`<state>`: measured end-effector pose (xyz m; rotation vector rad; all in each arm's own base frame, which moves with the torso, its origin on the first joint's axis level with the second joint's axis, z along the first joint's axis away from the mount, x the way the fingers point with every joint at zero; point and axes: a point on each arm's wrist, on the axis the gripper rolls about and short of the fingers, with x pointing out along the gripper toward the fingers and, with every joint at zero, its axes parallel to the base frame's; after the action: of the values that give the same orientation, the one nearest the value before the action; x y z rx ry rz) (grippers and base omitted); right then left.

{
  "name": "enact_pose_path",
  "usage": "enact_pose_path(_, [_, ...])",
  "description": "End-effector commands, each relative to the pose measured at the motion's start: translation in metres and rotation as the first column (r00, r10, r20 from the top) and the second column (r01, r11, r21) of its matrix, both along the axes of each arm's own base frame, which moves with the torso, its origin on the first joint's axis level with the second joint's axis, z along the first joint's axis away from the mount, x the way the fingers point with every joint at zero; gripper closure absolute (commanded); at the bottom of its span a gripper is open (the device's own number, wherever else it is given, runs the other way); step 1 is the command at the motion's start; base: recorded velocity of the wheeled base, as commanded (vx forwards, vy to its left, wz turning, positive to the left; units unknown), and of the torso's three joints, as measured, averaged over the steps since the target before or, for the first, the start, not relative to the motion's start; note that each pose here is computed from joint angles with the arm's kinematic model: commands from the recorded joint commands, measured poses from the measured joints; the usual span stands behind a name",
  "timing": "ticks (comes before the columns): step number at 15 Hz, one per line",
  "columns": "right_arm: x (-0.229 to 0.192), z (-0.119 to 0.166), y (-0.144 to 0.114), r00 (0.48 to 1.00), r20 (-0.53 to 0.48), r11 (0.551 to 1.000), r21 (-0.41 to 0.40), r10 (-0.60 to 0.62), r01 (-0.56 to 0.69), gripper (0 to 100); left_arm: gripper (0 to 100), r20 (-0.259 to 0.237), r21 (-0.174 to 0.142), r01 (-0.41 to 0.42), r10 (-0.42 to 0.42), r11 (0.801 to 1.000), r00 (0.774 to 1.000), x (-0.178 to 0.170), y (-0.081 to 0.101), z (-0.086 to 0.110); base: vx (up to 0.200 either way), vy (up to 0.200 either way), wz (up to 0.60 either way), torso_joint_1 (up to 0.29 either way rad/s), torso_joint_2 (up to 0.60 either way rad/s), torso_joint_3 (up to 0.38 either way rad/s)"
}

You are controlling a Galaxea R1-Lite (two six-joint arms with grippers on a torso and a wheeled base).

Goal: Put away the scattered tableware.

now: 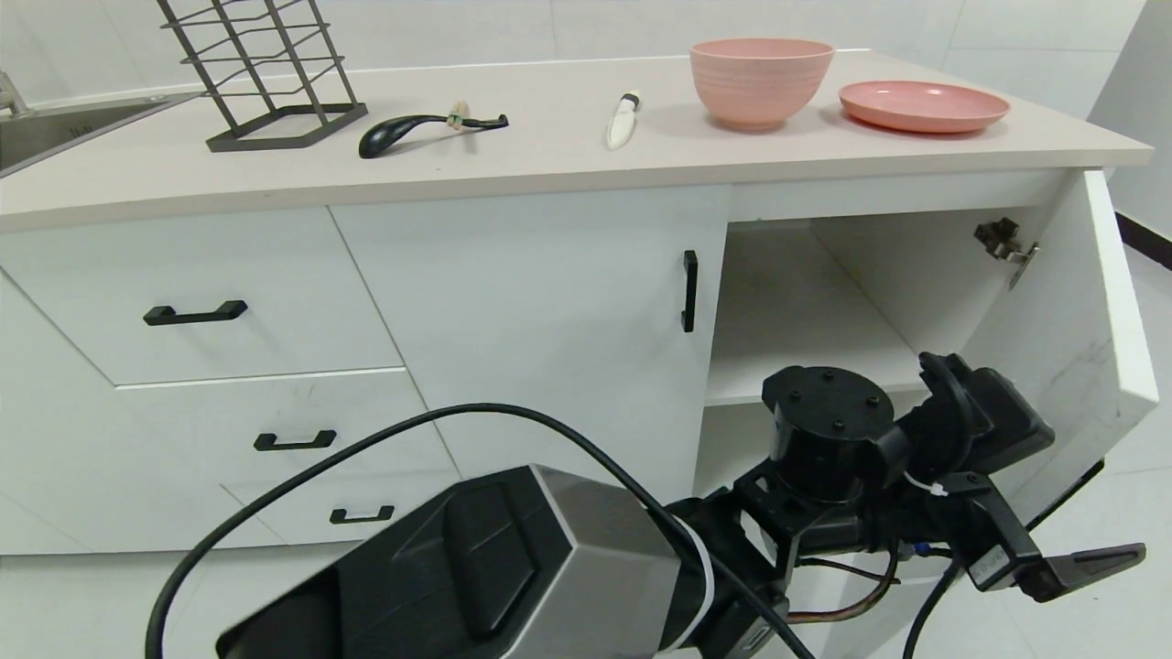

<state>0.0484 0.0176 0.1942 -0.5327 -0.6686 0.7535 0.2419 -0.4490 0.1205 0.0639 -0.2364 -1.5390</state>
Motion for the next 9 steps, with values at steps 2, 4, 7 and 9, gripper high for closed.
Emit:
enact_pose_path(2, [-0.007,0.002,0.000,0.999,0.039,1.000,0.006,-0.007,0.007,0,0,-0.004,0.005,0.019,-0.019,1.000,1.000,-0.010,-0.010,-0.015,0.000,0.000,0.00,0.000,0.00,0.000])
enact_pose_path(4, [-0.008,0.002,0.000,0.999,0.040,1.000,0.007,-0.013,0.013,0,0,-0.004,0.001,0.035,-0.035,0.999,0.999,-0.018,-0.019,-0.019,0.000,0.000,0.00,0.000,0.00,0.000])
enact_pose_path(7, [-0.008,0.002,-0.001,0.999,0.042,1.000,0.007,-0.019,0.019,0,0,-0.008,-0.038,0.048,-0.049,0.998,0.999,-0.028,-0.035,-0.021,0.000,0.000,0.00,0.000,0.00,0.000])
enact_pose_path(9, [-0.012,0.003,-0.001,0.998,0.063,1.000,0.007,-0.021,0.021,0,0,-0.005,-0.069,0.056,-0.057,0.996,0.998,-0.032,-0.046,-0.025,0.000,0.000,0.00,0.000,0.00,0.000])
